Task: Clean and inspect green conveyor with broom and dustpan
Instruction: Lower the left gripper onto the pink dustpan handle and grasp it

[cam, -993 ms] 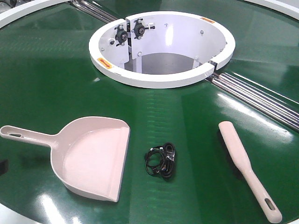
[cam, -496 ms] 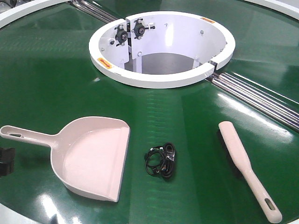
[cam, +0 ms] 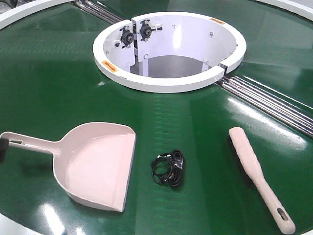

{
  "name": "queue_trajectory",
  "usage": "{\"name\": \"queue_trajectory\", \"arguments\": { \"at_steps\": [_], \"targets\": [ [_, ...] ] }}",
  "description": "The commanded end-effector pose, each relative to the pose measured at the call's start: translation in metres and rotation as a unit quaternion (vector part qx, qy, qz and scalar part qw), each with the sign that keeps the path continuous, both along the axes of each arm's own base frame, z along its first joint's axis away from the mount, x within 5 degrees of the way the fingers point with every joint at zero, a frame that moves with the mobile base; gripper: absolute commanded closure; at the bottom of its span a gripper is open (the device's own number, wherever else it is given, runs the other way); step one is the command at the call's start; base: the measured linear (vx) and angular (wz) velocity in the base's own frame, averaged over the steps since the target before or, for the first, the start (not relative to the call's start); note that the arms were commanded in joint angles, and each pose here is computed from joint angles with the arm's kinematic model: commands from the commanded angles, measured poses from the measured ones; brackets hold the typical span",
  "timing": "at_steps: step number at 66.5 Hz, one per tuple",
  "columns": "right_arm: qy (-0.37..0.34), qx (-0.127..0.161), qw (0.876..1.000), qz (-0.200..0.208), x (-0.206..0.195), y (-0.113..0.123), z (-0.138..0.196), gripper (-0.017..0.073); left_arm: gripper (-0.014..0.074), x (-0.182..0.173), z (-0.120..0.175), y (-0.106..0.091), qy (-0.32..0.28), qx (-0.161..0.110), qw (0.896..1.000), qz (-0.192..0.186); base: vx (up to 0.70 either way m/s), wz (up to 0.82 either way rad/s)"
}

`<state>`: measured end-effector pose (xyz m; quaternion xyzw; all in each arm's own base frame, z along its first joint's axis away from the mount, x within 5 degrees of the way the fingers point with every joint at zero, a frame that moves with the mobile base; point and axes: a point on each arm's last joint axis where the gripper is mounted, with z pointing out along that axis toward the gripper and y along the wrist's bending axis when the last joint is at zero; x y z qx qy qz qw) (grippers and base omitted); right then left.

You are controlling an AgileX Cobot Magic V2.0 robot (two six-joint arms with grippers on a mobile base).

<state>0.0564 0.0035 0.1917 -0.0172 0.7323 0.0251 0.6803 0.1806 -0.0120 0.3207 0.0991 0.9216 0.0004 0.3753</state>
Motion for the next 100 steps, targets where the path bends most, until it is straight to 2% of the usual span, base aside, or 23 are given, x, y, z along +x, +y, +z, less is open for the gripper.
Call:
{"name": "queue_trajectory", "arguments": {
  "at_steps": [1,6,12,19,30,35,38,42,46,49,52,62,72,80,87,92,100],
  "targets": [
    [-0.037,-0.005,0.999,-0.002,0.0,0.0,0.001,0.0569,0.0123,0.014,0.038,-0.002,-0.021,0.032,0.998,-0.043,0.0,0.0],
    [-0.037,-0.005,0.999,-0.002,0.0,0.0,0.001,0.0569,0.0123,0.026,0.053,-0.004,0.0,0.067,0.993,-0.095,0.0,0.0],
    [-0.037,-0.005,0.999,-0.002,0.0,0.0,0.001,0.0569,0.0123,0.043,0.067,-0.008,0.021,0.091,0.984,-0.149,0.0,0.0],
    [-0.037,-0.005,0.999,-0.002,0.0,0.0,0.001,0.0569,0.0122,0.065,0.075,-0.012,0.021,0.127,0.969,-0.212,0.0,0.0],
    [-0.037,-0.005,0.999,-0.002,0.0,0.0,0.001,0.0569,0.0122,0.099,0.075,-0.016,-0.011,0.151,0.955,-0.254,0.0,0.0],
    [-0.037,-0.005,0.999,-0.002,0.0,0.0,0.001,0.0569,0.0122,0.111,0.067,-0.019,-0.015,0.174,0.945,-0.277,0.0,0.0],
    [-0.037,-0.005,0.999,-0.002,0.0,0.0,0.001,0.0569,0.0122,0.115,0.062,-0.023,-0.013,0.195,0.931,-0.309,0.0,0.0],
    [-0.037,-0.005,0.999,-0.002,0.0,0.0,0.001,0.0569,0.0122,0.117,0.058,-0.028,-0.015,0.238,0.902,-0.361,0.0,0.0],
    [-0.037,-0.005,0.999,-0.002,0.0,0.0,0.001,0.0569,0.0122,0.12,0.055,-0.033,-0.017,0.273,0.877,-0.394,0.0,0.0],
    [-0.037,-0.005,0.999,-0.002,0.0,0.0,0.001,0.0569,0.0121,0.124,0.051,-0.035,-0.015,0.292,0.866,-0.405,0.0,0.0],
    [-0.037,-0.005,0.999,-0.002,0.0,0.0,0.001,0.0569,0.0117,0.128,0.046,-0.035,-0.005,0.306,0.86,-0.41,0.0,0.0],
    [-0.037,-0.005,0.999,-0.002,0.0,0.0,0.001,0.0569,0.006,0.138,0.024,-0.038,0.049,0.313,0.846,-0.43,0.0,0.0],
    [-0.037,-0.005,0.999,-0.002,0.0,0.0,0.001,0.0569,0.0026,0.148,0.009,-0.037,0.072,0.321,0.833,-0.444,0.0,0.0],
    [-0.037,-0.005,0.999,-0.002,0.0,0.0,0.001,0.0569,0.0027,0.153,-0.004,-0.039,0.089,0.327,0.804,-0.489,0.0,0.0],
    [-0.037,-0.005,0.999,-0.002,0.0,0.0,0.001,0.0569,0.0027,0.155,-0.016,-0.041,0.106,0.331,0.77,-0.535,0.0,0.0],
    [-0.037,-0.005,0.999,-0.002,0.0,0.0,0.001,0.0569,0.0027,0.158,-0.024,-0.042,0.116,0.329,0.758,-0.551,0.0,0.0],
    [-0.037,-0.005,0.999,-0.002,0.0,0.0,0.001,0.0569,0.0027,0.166,-0.04,-0.041,0.138,0.327,0.748,-0.561,0.0,0.0]
  ]
}}
